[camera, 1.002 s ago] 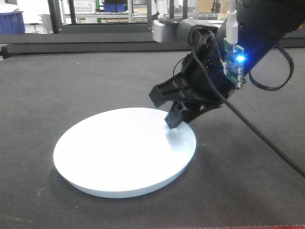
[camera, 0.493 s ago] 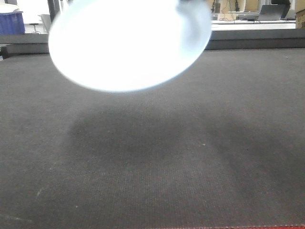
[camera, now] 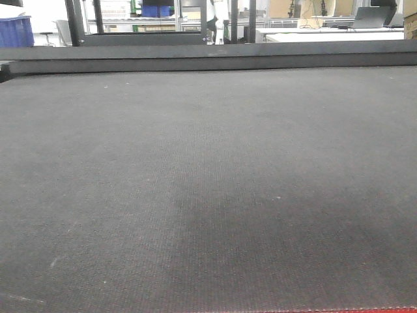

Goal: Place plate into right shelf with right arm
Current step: 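Lift the white plate up off the table with the right gripper, then drive the base away from the table holding the plate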

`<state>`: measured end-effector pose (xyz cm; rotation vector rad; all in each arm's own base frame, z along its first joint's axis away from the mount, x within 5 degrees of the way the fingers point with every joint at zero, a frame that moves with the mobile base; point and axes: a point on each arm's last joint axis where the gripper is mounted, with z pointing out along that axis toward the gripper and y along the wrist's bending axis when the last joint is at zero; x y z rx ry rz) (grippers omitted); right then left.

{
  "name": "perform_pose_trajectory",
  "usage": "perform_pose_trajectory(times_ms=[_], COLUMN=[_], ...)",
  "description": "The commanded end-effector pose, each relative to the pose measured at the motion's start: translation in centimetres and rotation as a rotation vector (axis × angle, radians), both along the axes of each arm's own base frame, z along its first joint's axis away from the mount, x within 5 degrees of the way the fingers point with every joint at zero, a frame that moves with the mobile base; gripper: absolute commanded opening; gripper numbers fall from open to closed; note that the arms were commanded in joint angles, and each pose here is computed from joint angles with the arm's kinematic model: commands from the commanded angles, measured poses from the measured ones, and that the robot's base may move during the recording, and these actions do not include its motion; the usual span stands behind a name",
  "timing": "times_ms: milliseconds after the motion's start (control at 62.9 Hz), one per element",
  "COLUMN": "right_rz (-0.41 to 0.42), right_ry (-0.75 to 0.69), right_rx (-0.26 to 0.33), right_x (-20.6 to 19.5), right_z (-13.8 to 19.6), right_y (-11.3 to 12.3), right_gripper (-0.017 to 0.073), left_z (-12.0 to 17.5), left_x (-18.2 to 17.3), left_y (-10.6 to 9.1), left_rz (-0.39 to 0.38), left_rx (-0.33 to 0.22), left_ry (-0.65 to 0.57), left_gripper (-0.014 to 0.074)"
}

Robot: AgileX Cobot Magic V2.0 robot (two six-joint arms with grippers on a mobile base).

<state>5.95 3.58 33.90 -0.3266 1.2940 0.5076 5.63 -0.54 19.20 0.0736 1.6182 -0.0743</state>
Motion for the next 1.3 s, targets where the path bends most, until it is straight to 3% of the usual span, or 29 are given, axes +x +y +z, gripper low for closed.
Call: perform_pose_trajectory(times_ms=[0,159,1288], right_rz=[-0.063,-0.075,-0.075], right_ry=[-0.145,-0.188,-0.188], right_rx=[0.109,0.140,0.140], right_x=[-1.10,-1.89,-1.89], right_z=[1.00,0.43,0.43], right_y=[-1.38,-2.01,-2.01], right_gripper=[0.0067,0.0067,0.0067], left_z=[0.54,0.54,0.54], left_x=[0.00,0.00,0.00], left_y=[0.02,0.02,0.02], left_rz=[0.002,0.002,0.002], left_rx=[-0.015,-0.015,-0.015], left_ry=[-0.082,-0.082,-0.082], left_gripper=[-0.0047,-0.0047,-0.0047])
